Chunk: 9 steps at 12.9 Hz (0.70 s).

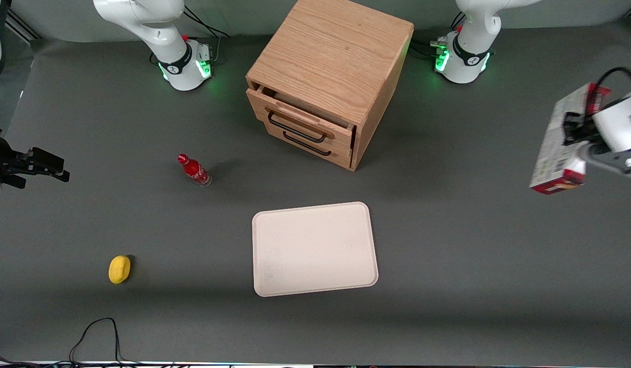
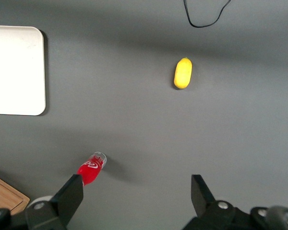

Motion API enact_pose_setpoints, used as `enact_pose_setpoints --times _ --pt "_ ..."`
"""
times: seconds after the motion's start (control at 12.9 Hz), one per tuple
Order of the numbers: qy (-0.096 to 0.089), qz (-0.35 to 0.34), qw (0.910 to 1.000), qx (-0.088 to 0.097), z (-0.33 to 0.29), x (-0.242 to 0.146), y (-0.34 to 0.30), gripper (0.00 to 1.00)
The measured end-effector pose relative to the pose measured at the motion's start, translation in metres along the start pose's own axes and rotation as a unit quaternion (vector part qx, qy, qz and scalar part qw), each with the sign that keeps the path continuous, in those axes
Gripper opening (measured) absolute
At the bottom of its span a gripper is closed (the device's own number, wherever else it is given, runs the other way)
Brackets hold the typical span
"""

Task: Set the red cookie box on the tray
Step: 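Carry the cookie box over the cream tray with the left gripper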

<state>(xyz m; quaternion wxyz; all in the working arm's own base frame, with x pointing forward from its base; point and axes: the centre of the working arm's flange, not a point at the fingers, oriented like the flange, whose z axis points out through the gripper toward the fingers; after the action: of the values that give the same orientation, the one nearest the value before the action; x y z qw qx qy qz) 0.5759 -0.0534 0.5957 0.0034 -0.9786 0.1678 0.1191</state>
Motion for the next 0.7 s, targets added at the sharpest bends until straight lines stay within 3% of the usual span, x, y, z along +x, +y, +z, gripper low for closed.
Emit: enact_pose_setpoints --times 0.16,0.31,0.7 --pt "0.003 -0.038 0.9993 0.002 0.006 0.039 0.064 0.04" --pt "0.019 -0.078 0.9968 -0.005 0.018 0.084 0.121 0.04" --pt "0.096 -0.152 0.9823 -0.052 0.106 0.198 0.224 0.04"
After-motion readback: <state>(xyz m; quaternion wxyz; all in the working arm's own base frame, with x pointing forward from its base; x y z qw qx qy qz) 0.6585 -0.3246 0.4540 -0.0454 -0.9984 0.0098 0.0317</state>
